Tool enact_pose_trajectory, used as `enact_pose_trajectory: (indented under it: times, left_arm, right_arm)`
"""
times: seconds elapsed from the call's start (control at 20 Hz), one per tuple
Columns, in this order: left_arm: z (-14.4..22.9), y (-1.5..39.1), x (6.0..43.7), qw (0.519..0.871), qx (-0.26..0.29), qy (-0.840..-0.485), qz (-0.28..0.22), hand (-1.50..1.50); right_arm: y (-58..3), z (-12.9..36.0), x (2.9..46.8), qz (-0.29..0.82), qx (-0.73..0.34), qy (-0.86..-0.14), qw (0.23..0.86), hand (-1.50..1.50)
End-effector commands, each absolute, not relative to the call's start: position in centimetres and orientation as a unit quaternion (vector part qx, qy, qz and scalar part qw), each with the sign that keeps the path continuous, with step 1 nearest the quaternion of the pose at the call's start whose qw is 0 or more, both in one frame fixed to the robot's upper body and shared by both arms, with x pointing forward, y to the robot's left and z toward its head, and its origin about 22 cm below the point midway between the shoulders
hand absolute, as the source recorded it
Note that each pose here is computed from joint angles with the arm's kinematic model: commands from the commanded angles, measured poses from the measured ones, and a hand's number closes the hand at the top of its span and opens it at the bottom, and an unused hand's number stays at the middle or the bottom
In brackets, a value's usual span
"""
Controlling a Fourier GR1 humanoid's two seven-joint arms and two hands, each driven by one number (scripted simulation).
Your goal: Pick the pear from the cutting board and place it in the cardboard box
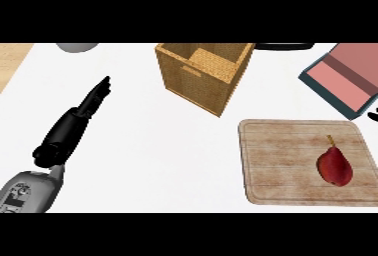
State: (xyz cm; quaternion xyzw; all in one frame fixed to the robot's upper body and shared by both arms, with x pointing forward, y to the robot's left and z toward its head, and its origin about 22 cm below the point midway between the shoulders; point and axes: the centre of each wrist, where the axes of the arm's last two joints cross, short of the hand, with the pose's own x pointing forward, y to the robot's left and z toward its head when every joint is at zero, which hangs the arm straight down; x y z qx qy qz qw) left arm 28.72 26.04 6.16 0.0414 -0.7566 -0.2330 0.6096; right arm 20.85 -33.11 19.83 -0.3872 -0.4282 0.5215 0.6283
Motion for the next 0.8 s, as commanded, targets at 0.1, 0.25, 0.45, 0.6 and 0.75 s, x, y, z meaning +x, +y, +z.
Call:
enact_pose_trajectory:
  times: [0.1,0.25,0.45,0.6,0.75]
  left_arm:
    - [7.6,26.7,28.2,0.6,0.045,-0.763,-0.237,0.0]
    - [5.4,25.2,29.1,0.615,0.039,-0.755,-0.224,0.0]
    - [6.4,26.9,29.4,0.614,0.033,-0.755,-0.227,0.0]
    - [6.5,26.3,29.3,0.612,0.044,-0.757,-0.225,0.0]
    - [6.1,26.3,29.0,0.615,0.047,-0.753,-0.228,0.0]
  right_arm:
    - [-30.3,19.7,22.0,0.522,-0.384,-0.389,0.655,-1.5]
    - [-28.6,18.8,22.3,0.529,-0.377,-0.379,0.659,-1.5]
    - [-28.6,17.8,23.1,0.522,-0.391,-0.369,0.662,-1.5]
    - [-28.8,17.6,23.7,0.526,-0.414,-0.357,0.652,-1.5]
    - [-27.4,15.2,23.3,0.527,-0.421,-0.352,0.649,-1.5]
